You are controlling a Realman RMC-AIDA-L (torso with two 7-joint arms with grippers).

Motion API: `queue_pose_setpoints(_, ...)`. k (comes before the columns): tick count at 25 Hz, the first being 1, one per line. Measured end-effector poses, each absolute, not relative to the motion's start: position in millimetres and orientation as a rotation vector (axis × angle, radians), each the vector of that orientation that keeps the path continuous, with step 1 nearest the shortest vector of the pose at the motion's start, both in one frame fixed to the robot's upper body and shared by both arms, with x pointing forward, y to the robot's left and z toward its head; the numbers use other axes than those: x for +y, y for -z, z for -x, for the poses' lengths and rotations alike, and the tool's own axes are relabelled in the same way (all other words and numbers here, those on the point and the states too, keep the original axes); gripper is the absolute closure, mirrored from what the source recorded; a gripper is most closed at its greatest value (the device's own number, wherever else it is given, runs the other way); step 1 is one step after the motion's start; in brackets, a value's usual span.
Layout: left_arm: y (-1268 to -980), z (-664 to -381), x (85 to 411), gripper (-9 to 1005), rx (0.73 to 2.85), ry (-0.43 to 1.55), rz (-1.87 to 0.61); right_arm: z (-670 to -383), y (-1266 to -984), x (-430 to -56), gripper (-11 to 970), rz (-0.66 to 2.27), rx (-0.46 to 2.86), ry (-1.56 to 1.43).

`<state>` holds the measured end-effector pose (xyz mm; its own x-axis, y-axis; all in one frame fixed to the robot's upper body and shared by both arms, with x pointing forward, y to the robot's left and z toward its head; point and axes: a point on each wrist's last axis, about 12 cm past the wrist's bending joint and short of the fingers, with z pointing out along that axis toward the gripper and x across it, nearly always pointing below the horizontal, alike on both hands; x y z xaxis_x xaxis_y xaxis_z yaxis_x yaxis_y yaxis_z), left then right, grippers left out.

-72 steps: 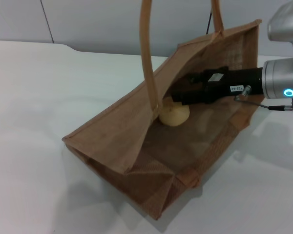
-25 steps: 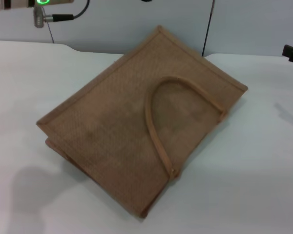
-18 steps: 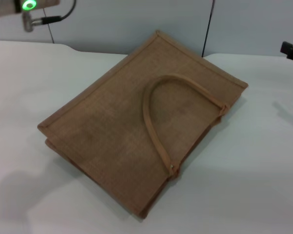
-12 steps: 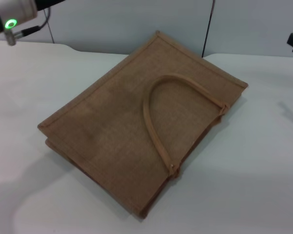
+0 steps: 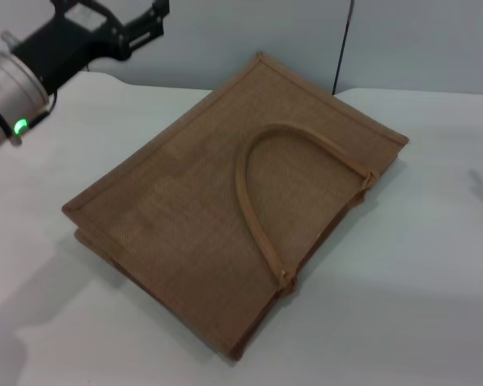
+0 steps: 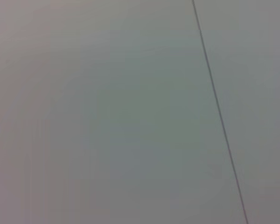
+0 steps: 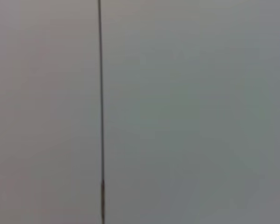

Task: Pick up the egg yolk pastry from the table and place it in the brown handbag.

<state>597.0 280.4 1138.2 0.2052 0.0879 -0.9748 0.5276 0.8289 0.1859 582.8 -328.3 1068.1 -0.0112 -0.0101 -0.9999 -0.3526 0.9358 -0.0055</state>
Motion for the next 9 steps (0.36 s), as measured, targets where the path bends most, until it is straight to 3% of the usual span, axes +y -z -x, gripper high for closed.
queue_pose_setpoints(9, -1089.6, -597.9, 269.1, 105, 1.47, 0.328, -0.513, -574.4, -1046.3, -315.1, 62, 0.304, 1.585, -0.164)
